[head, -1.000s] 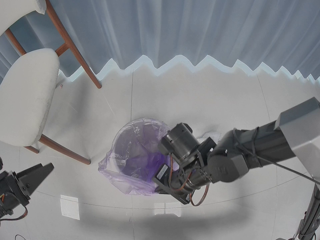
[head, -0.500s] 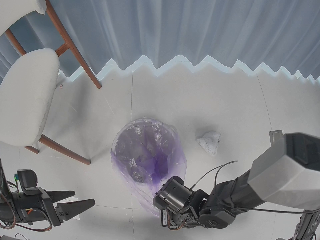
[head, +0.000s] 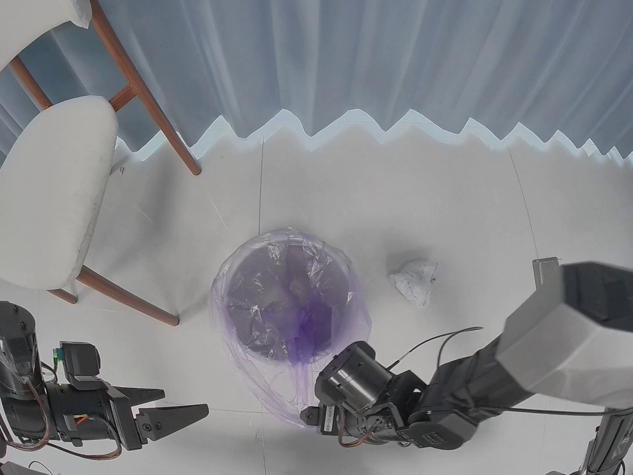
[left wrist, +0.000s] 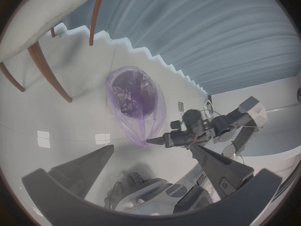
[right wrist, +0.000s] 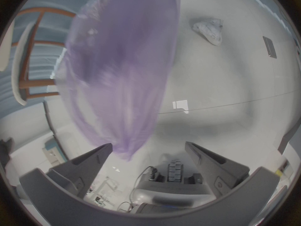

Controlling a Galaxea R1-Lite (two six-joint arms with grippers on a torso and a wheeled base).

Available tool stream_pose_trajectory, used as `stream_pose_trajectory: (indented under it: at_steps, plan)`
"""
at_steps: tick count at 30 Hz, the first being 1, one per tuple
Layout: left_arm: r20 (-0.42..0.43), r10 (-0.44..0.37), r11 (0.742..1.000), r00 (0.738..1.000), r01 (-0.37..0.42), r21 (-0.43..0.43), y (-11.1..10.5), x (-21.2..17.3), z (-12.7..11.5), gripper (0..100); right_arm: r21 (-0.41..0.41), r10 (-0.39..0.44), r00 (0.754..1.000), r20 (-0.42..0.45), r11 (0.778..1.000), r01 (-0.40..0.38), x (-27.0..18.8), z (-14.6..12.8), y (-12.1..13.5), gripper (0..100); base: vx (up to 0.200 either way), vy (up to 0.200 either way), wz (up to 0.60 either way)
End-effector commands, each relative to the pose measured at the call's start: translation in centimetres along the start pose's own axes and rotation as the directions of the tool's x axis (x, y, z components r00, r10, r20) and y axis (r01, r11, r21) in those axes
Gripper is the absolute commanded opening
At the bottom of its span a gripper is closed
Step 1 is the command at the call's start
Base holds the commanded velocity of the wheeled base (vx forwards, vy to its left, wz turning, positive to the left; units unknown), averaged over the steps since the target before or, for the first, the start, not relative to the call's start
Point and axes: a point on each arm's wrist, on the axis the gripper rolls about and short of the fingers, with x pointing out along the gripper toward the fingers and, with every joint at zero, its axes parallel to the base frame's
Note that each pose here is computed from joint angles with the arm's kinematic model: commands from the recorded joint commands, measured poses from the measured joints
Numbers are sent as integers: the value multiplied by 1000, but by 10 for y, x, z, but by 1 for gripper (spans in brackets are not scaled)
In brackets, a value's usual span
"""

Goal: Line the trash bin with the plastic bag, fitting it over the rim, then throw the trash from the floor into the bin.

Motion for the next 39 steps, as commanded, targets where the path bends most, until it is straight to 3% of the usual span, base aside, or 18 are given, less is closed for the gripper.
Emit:
stream_pose_trajectory:
  at_steps: [1, 6, 10, 13, 15, 18, 19, 23, 28, 32, 35, 36, 37, 38, 39]
  plan:
    - [-71, -1, 1000, 998, -1, -27, 4, 14, 2, 100, 85, 226, 971, 77, 969, -233, -99, 10, -5, 100, 0, 0, 0]
    - [-129, 37, 998, 991, -42, -41, 6, 38, 14, 100, 148, 208, 957, 203, 960, -240, -119, 50, -32, 100, 0, 0, 0]
    - [-176, 113, 991, 978, -124, -51, 11, 66, 23, 100, 131, 226, 928, 297, 953, -274, -125, 87, -26, 100, 0, 0, 0]
    - [-208, 143, 986, 968, -158, -57, 16, 84, 27, 100, 86, 195, 941, 276, 970, -226, -107, 92, -21, 100, 0, 0, 0]
    - [-238, 172, 980, 956, -190, -56, 20, 96, 27, 100, 9, 148, 952, 270, 988, -156, -92, 94, -20, 100, 0, 0, 0]
    - [-251, 204, 974, 946, -223, -50, 23, 103, 26, 100, -21, 123, 953, 278, 992, -121, -84, 96, -19, 100, 0, 0, 0]
    - [-262, 247, 963, 933, -267, -46, 28, 114, 27, 100, -41, 102, 956, 276, 995, -95, -72, 98, -17, 100, 0, 0, 0]
    - [-270, 271, 955, 924, -292, -42, 31, 126, 30, 100, -41, 85, 962, 260, 996, -77, -58, 99, -17, 100, 0, 0, 0]
    - [-305, 344, 930, 888, -367, -21, 42, 154, 27, 100, -45, 75, 962, 261, 997, -66, -45, 106, -15, 100, 0, 0, 0]
    - [-290, 342, 931, 894, -364, -24, 43, 168, 34, 100, -39, 63, 965, 253, 998, -55, -38, 107, -16, 100, 0, 0, 0]
    - [-311, 354, 925, 882, -379, -24, 48, 176, 31, 100, -27, 48, 967, 248, 999, -43, -35, 108, -22, 100, 0, 0, 0]
    - [-316, 356, 924, 879, -383, -24, 49, 177, 30, 0, -23, 47, 968, 246, 999, -42, -35, 108, -23, 100, 0, 0, 0]
    - [-315, 357, 923, 879, -384, -25, 50, 178, 31, 0, -23, 47, 968, 246, 999, -42, -35, 107, -23, 100, 0, 0, 0]
    - [-310, 355, 924, 882, -381, -27, 50, 180, 32, 0, -18, 46, 966, 253, 999, -43, -36, 109, -25, 0, 0, 0, 0]
    - [-295, 352, 926, 888, -377, -29, 49, 180, 34, 0, -12, 44, 965, 259, 999, -43, -38, 111, -27, 0, 0, 0, 0]
